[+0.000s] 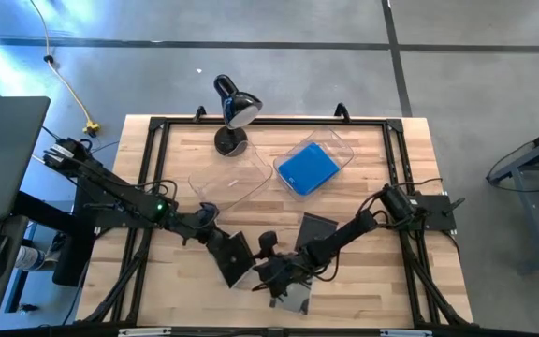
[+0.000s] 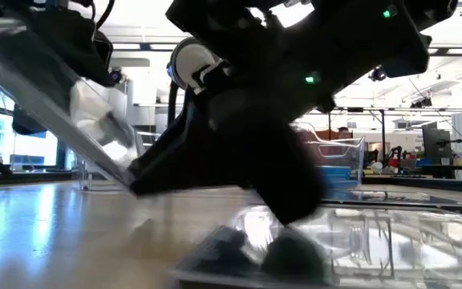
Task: Pick & place jewel cases by type
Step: Put the bottom left black CD case into the left transparent bin
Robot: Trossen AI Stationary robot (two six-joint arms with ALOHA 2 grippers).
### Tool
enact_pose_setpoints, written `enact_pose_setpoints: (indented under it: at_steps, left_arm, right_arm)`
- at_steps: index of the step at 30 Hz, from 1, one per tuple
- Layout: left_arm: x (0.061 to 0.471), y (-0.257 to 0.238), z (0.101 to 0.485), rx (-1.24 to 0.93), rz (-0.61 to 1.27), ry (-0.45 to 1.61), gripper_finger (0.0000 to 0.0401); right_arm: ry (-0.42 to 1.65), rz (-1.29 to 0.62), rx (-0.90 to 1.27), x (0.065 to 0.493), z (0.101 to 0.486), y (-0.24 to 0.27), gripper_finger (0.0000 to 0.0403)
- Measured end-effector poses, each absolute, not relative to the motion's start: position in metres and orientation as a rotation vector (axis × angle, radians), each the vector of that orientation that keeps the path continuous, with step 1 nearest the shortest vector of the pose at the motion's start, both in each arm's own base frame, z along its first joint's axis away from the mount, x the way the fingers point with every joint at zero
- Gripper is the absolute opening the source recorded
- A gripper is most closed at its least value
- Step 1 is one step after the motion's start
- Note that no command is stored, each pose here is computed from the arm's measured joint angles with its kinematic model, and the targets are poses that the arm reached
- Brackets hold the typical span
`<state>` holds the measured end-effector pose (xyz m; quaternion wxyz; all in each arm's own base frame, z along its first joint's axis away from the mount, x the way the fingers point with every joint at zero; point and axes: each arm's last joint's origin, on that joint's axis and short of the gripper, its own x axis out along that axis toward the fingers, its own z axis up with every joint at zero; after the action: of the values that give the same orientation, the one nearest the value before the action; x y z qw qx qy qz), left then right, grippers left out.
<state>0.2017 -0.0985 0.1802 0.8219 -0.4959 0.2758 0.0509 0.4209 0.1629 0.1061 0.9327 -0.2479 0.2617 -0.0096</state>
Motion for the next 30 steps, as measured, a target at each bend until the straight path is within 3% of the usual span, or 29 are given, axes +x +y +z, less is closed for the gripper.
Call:
enact_pose_setpoints:
  at_steps: [8, 13, 18, 22, 28, 30]
  left_arm:
    - [0.205, -0.102, 0.185, -1.126, 0.041, 0.559, 0.0167]
    - [0.205, -0.101, 0.185, -1.104, 0.057, 0.539, 0.0167]
    - [0.204, -0.101, 0.184, -1.076, 0.070, 0.551, 0.0163]
    - [0.201, -0.099, 0.178, -1.038, 0.111, 0.599, 0.0128]
    - [0.200, -0.098, 0.175, -0.981, 0.122, 0.625, 0.0029]
    - [0.200, -0.098, 0.176, -0.973, 0.119, 0.624, 0.0013]
  right_arm:
    - [0.511, -0.261, -0.460, 0.426, 0.114, 0.148, 0.0139]
    - [0.524, -0.150, -0.402, 0.428, 0.112, 0.144, 0.0139]
    - [0.521, -0.179, -0.411, 0.427, 0.112, 0.145, 0.0139]
    - [0.522, -0.170, -0.409, 0.427, 0.111, 0.145, 0.0139]
    - [0.526, -0.167, -0.410, 0.427, 0.110, 0.145, 0.0139]
    - [0.527, -0.166, -0.411, 0.427, 0.110, 0.145, 0.0139]
